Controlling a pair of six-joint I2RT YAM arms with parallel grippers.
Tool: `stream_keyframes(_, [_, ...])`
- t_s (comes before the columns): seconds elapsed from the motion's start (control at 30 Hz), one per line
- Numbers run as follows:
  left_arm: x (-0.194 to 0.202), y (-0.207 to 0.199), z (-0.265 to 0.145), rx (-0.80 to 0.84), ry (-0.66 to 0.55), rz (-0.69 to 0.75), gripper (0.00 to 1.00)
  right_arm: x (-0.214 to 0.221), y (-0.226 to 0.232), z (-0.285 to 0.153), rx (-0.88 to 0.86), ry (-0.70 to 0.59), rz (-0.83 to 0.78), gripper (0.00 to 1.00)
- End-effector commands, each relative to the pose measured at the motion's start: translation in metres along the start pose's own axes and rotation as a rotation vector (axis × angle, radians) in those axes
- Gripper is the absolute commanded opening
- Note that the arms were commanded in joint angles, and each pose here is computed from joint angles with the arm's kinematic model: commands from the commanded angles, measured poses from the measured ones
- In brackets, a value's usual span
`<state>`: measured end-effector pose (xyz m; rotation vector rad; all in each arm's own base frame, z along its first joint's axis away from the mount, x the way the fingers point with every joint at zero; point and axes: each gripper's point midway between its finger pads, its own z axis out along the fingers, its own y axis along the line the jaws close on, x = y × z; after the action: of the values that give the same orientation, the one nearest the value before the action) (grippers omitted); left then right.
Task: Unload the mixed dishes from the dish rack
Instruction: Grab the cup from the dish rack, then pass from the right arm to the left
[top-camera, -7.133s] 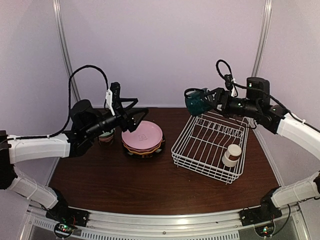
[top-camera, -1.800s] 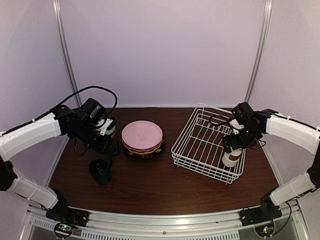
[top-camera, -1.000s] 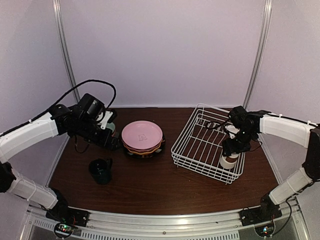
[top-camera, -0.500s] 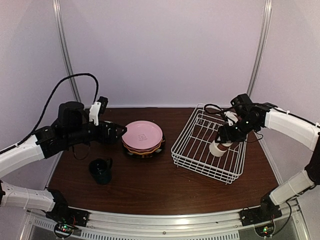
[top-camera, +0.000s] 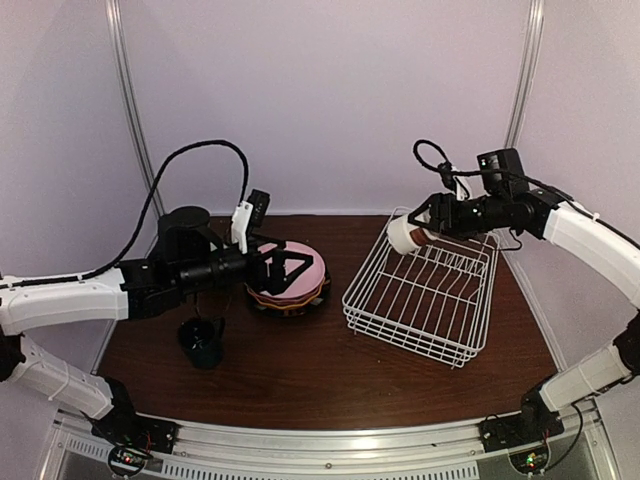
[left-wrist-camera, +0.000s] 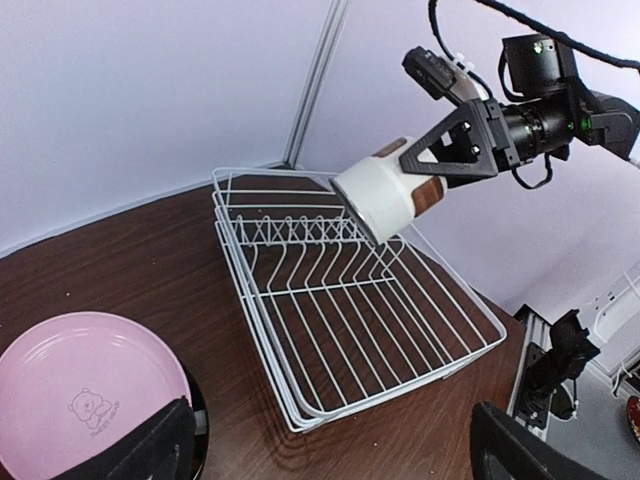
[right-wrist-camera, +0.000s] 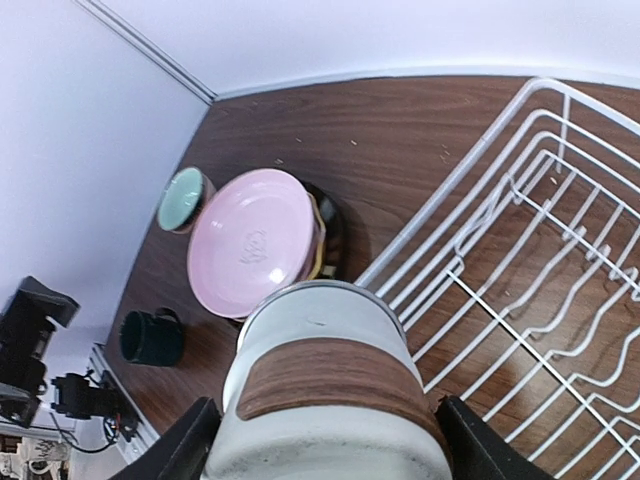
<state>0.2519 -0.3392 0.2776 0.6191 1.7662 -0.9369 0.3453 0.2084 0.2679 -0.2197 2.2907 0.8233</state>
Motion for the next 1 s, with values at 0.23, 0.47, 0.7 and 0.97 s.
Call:
stream_keyframes(0.23, [-0.059,-0.064,0.012,0.218,-0.225,0.117,0.97,-0.049,0.119,-0.041,-0.482,-0.200,-0.041,0.51])
stream_keyframes(0.47, [-0.071,-0.084,0.011,0.291,-0.279,0.178,0.92,-0.031,0.162,-0.044,-0.639,-0.160,-0.082,0.51])
stream_keyframes(0.7, [-0.084,-0.098,0.015,0.332,-0.295,0.230,0.75,-0.014,0.186,-0.038,-0.715,-0.115,-0.107,0.51])
stream_keyframes(0.97, [-0.093,-0.111,0.011,0.402,-0.331,0.228,0.39,-0.002,0.203,-0.038,-0.817,-0.085,-0.086,0.51])
